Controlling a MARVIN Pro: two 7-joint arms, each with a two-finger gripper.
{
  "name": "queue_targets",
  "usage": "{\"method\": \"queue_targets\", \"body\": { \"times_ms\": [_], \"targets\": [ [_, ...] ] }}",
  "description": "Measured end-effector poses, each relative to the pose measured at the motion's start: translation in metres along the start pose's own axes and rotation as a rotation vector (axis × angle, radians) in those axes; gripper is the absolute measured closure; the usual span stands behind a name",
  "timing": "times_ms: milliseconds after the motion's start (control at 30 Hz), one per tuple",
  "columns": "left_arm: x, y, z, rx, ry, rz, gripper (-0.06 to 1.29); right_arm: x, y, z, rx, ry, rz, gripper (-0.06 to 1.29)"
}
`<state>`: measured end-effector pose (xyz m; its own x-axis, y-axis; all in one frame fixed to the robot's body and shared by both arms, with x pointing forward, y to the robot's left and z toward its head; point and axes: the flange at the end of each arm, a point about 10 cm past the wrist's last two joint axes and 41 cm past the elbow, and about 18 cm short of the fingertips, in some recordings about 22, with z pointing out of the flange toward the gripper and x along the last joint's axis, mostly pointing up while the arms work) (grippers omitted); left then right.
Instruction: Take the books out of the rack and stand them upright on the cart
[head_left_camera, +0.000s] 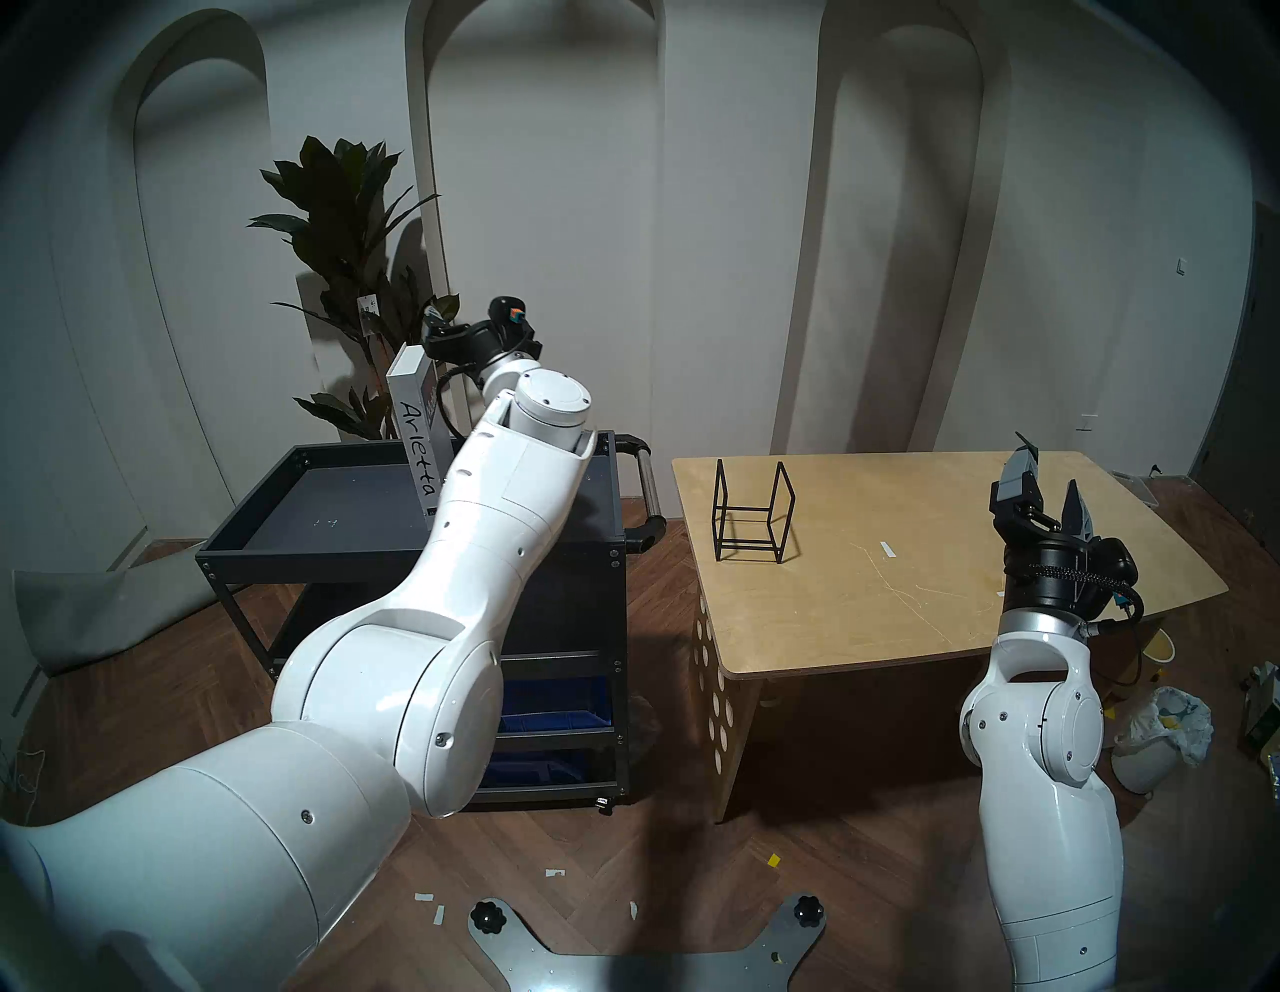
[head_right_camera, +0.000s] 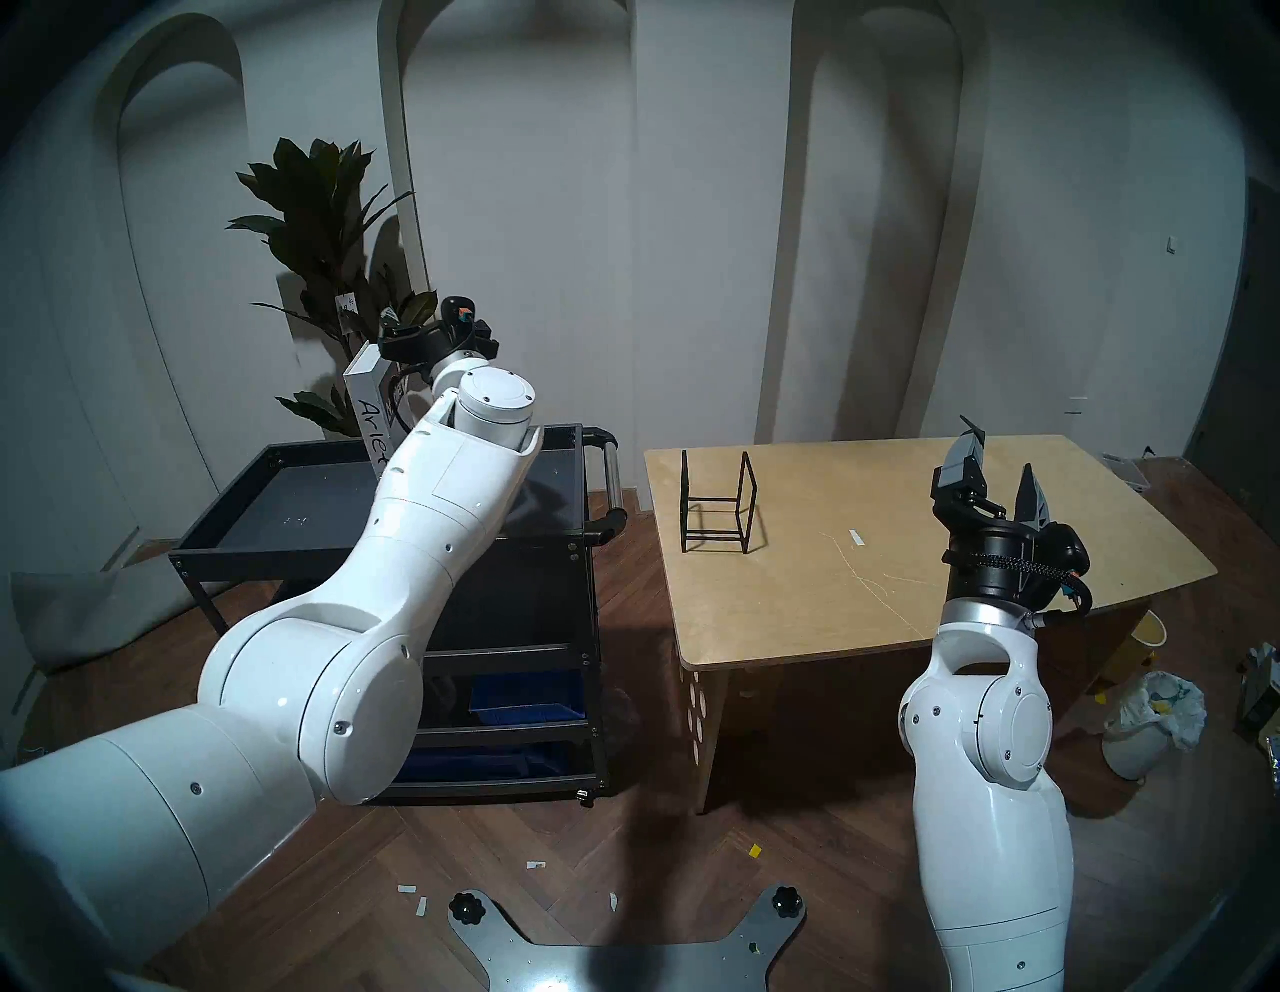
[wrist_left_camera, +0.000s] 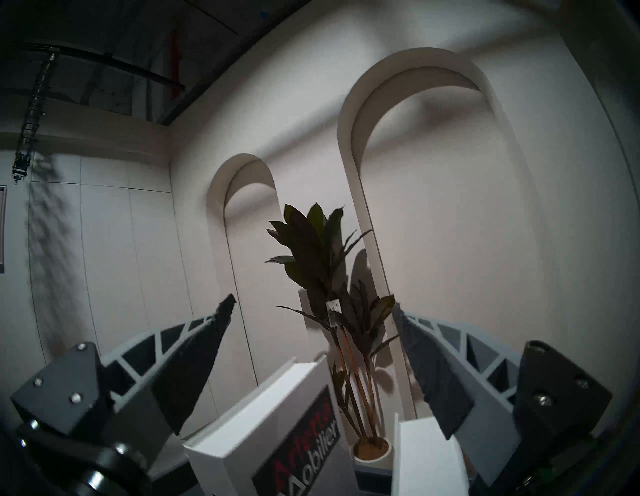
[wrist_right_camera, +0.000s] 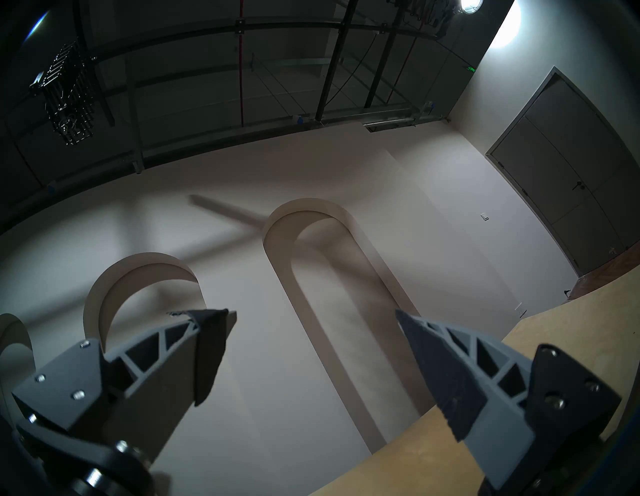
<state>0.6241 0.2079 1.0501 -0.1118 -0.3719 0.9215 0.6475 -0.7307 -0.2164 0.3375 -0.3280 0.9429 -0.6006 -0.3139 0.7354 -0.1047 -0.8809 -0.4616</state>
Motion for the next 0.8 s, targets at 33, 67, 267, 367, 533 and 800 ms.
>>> {"method": "queue_targets", "body": {
  "times_ms": [33, 67, 267, 367, 533, 800],
  "targets": [
    [-0.001, -0.005, 0.004, 0.01, 0.001, -0.001, 0.03, 0.0, 0.0, 0.0, 0.002, -0.002, -0.002, 0.0],
    [-0.004, -0.021, 0.014, 0.04, 0.001, -0.002, 0.03, -0.001, 0.0, 0.001, 0.006, -0.009, -0.01, 0.0],
    [-0.022, -0.069, 0.04, 0.118, -0.017, 0.004, 0.03, -0.003, 0.0, 0.004, 0.02, -0.025, -0.031, 0.0],
    [-0.035, -0.094, 0.052, 0.155, -0.031, 0.014, 0.03, -0.004, -0.001, 0.006, 0.029, -0.033, -0.043, 0.0],
    [-0.061, -0.135, 0.066, 0.202, -0.061, 0.038, 0.03, -0.004, -0.003, 0.01, 0.052, -0.043, -0.066, 0.0],
    [-0.104, -0.186, 0.074, 0.205, -0.098, 0.111, 0.03, -0.008, -0.012, 0.015, 0.107, -0.075, -0.112, 0.0]
  ]
}}
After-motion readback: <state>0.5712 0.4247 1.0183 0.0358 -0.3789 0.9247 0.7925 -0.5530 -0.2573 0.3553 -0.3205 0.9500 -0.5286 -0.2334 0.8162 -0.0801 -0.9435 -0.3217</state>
